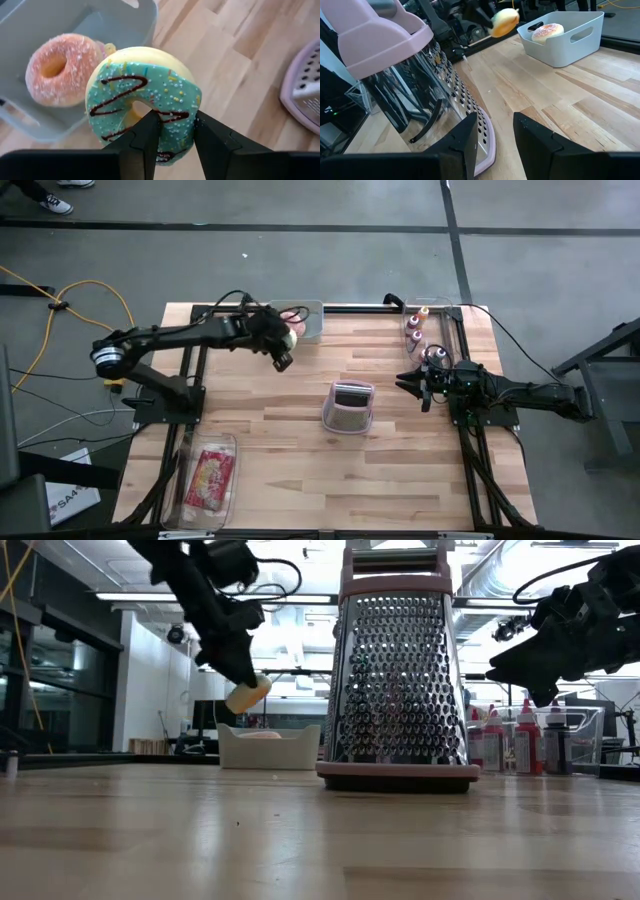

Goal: Pick & Place Food Item
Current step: Put the light blue donut into the gray bin

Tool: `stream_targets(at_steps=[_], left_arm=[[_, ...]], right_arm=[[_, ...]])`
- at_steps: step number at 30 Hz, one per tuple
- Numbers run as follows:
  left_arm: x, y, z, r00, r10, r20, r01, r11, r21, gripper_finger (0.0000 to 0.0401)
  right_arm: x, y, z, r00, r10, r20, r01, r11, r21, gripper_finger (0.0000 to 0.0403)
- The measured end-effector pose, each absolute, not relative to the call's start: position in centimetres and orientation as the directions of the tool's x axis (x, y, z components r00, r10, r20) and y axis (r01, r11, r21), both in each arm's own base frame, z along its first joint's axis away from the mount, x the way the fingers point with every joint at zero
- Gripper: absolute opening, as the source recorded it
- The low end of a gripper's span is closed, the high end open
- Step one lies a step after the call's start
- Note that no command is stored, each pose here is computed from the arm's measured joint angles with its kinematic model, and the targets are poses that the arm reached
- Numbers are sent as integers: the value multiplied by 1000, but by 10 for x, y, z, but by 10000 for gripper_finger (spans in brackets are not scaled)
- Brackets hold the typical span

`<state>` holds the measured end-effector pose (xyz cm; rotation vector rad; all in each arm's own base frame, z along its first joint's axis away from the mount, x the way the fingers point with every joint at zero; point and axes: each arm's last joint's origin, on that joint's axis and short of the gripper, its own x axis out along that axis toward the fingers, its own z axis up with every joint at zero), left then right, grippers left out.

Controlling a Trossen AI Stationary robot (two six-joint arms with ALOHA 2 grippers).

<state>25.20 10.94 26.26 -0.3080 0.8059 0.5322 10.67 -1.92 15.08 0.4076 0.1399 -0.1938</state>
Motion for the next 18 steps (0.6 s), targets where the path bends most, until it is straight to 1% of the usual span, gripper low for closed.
stream_targets(at_steps=[5,11,14,18], left_arm=[[273,131,265,584,323,-745,-538,841,-57,108],[300,155,272,585,340,-736,-481,876,23,108],[312,168,272,566,344,-749,-441,894,77,108],[321,184,264,486,324,-812,-384,914,135,108]], right_arm=[[107,-19,151,972,-159,-174,215,900,379,114],[107,-19,151,972,-158,-174,214,900,379,114],[107,-19,151,972,-159,-173,215,900,379,114],[107,-19,151,972,-158,-173,214,900,379,114]])
